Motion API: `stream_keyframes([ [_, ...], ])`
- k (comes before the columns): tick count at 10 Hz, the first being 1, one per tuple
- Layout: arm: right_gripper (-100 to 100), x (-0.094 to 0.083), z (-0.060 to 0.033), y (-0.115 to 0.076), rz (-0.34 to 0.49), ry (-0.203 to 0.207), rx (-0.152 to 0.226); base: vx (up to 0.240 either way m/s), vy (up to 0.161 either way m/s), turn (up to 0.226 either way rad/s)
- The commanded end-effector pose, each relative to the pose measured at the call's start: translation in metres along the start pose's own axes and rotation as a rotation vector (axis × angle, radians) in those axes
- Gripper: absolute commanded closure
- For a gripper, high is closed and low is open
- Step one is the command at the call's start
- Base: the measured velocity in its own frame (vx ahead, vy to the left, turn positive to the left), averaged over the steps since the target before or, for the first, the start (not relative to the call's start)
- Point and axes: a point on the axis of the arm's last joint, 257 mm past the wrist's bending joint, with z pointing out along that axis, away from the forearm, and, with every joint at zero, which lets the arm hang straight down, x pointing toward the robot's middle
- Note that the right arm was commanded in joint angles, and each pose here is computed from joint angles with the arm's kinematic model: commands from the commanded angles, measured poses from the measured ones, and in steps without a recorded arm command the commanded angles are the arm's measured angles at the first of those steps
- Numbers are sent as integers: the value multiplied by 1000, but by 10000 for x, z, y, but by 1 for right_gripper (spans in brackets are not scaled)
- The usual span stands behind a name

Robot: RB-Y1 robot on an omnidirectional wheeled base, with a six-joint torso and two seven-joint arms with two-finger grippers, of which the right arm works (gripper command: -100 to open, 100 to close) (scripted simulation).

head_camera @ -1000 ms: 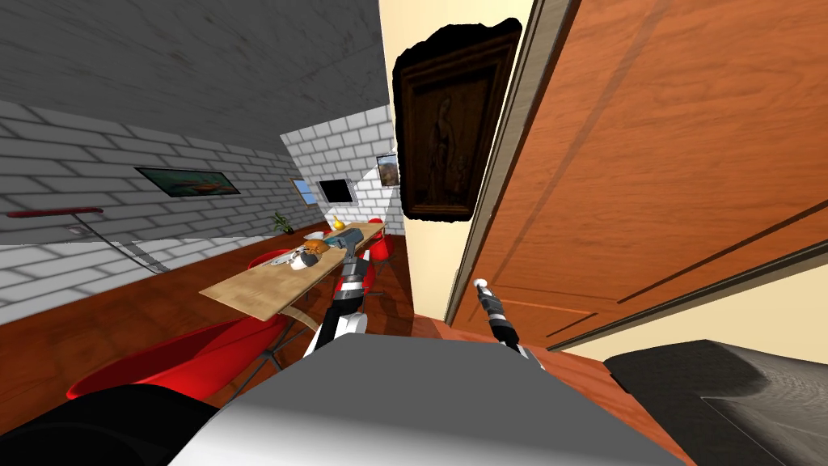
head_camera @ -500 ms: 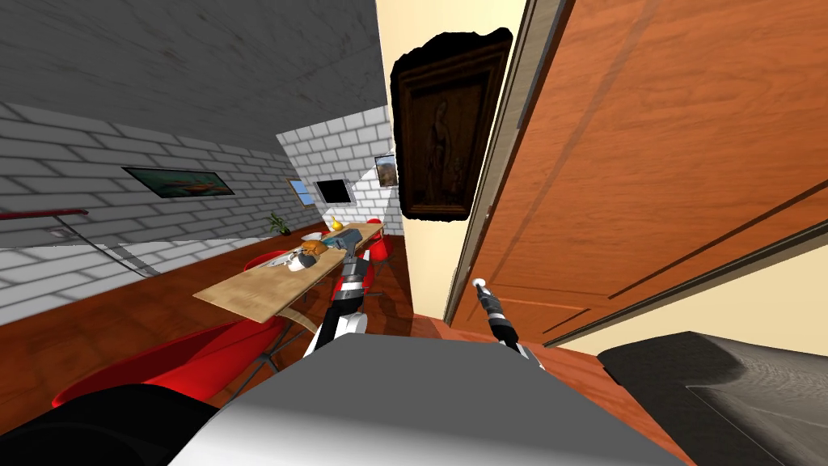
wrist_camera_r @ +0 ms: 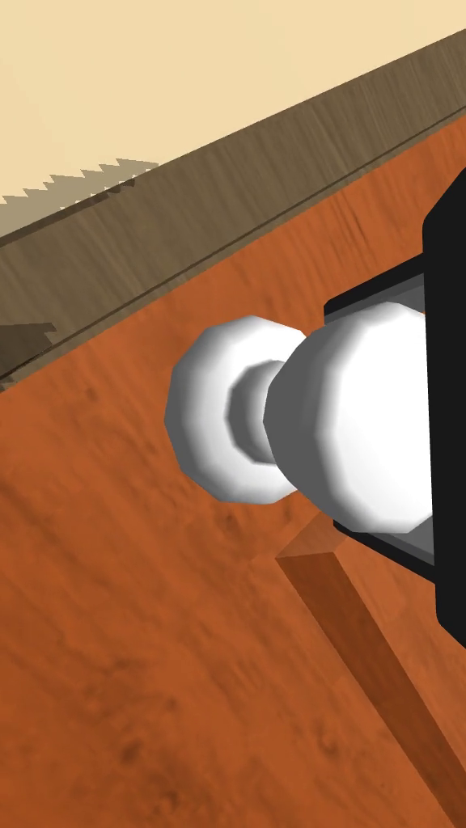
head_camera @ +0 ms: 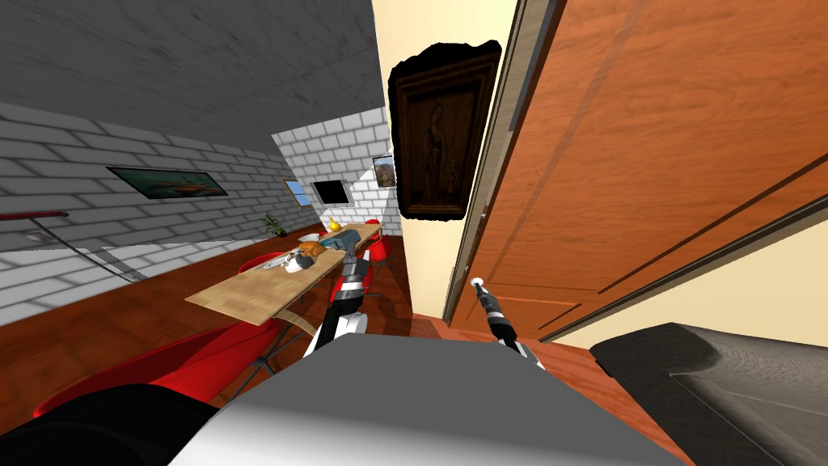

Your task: Pull the door open

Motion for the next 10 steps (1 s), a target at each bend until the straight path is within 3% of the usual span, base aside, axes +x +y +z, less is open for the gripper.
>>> stream_keyframes([
  [1,100,129,-29,77,45,21,-6,-14,1,-26],
  [10,100,218,21,217,251,47,-41,-18,2,-32],
])
